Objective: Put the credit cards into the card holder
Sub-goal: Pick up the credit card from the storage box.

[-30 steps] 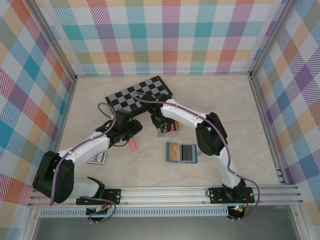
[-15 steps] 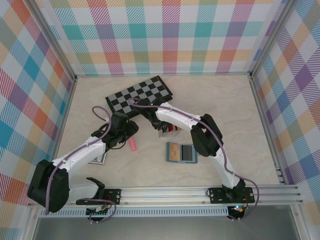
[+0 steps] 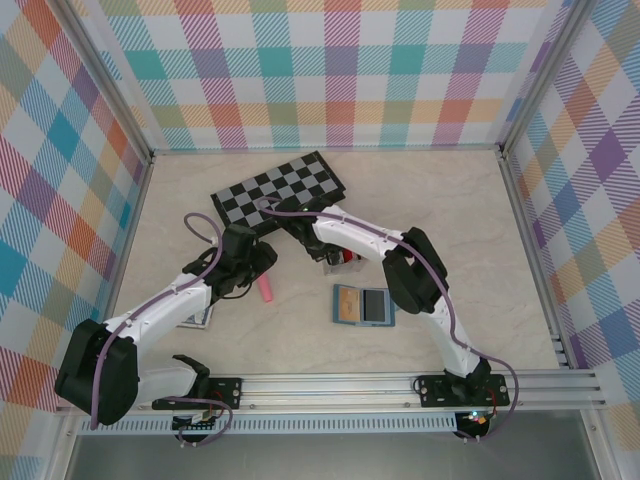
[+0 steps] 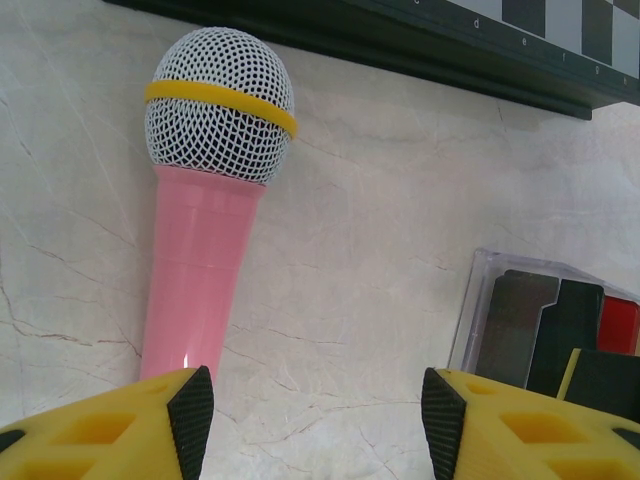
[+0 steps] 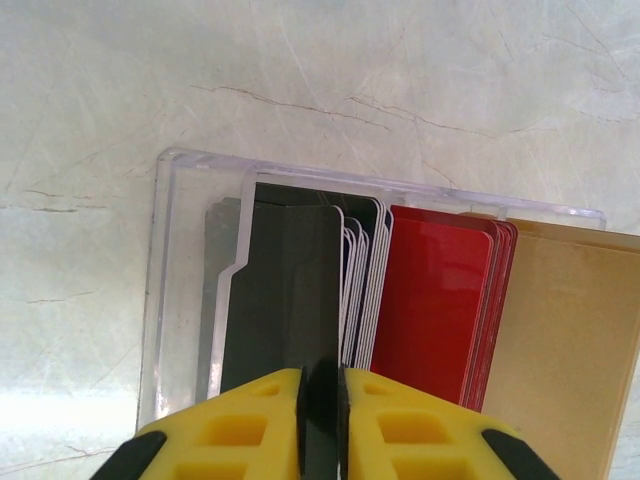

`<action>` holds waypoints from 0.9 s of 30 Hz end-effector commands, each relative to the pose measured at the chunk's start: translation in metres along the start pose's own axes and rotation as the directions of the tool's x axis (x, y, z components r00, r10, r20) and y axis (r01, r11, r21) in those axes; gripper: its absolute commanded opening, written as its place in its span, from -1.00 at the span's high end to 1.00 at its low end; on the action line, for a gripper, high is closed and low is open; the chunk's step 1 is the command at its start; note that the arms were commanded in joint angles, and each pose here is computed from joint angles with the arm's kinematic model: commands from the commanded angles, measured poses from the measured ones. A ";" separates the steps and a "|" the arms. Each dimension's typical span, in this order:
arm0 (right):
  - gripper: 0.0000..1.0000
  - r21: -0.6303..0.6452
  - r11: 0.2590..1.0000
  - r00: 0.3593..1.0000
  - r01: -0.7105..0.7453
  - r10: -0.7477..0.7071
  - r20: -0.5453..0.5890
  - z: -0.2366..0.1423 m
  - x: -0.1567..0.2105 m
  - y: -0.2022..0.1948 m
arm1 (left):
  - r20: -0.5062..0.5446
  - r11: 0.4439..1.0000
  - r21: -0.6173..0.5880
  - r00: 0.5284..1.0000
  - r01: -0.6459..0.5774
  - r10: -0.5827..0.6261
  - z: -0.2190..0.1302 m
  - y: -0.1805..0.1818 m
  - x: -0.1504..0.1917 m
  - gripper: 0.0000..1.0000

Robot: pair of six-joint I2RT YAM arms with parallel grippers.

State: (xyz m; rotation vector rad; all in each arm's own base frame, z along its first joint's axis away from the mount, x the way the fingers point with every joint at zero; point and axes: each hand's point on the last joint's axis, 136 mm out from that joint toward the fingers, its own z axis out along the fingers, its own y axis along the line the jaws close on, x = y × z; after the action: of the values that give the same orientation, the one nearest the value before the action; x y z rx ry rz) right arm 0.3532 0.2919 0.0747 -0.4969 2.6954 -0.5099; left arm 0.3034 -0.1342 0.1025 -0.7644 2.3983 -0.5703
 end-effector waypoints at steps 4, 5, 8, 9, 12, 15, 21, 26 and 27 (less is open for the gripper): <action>0.69 -0.013 1.000 1.000 -0.012 0.012 -0.001 -0.013 0.003 -0.011 | 0.000 0.999 -0.037 1.000 0.018 -0.018 0.000 0.015 0.000 -0.19; 0.69 -0.013 1.000 1.000 -0.012 0.012 0.001 -0.013 0.002 -0.012 | -0.002 0.999 -0.036 1.000 0.017 -0.017 0.000 0.015 0.000 -0.19; 0.69 -0.011 1.000 1.000 -0.014 0.014 0.008 -0.016 0.001 -0.015 | -0.002 0.999 -0.031 1.000 0.020 -0.020 0.000 0.013 0.000 -0.19; 0.70 -0.010 1.000 1.000 -0.014 0.015 0.010 -0.018 0.001 -0.015 | -0.002 0.999 -0.030 1.000 0.022 -0.022 0.000 0.013 0.000 -0.19; 0.80 -0.015 1.000 1.000 -0.018 0.019 0.016 -0.020 0.001 -0.016 | -0.006 0.999 -0.030 1.000 0.021 -0.022 0.001 0.013 0.000 -0.19; 0.77 -0.018 1.000 1.000 -0.019 0.020 0.013 -0.021 0.002 -0.017 | -0.010 0.999 -0.029 1.000 0.021 -0.021 0.002 0.013 0.001 -0.19; 0.81 -0.056 0.998 0.999 -0.034 0.035 0.020 -0.029 0.002 -0.018 | -0.014 0.999 -0.026 1.000 0.023 -0.024 0.002 0.012 0.001 -0.20; 0.93 -0.182 0.979 0.995 -0.096 0.102 0.021 -0.049 0.000 -0.019 | -0.032 0.999 0.039 0.999 0.012 -0.011 0.002 -0.003 0.002 -0.20; 0.97 -0.219 0.969 0.992 -0.115 0.123 0.026 -0.056 -0.001 -0.021 | -0.040 0.998 0.064 0.999 0.010 -0.008 0.001 -0.008 0.003 -0.20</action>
State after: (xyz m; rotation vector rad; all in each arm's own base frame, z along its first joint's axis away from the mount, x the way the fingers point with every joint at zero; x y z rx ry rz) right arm 0.3416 0.2896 0.1007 -0.4571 2.7320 -0.3356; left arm 0.3008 -0.1395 0.1006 -0.7571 2.4146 -0.6087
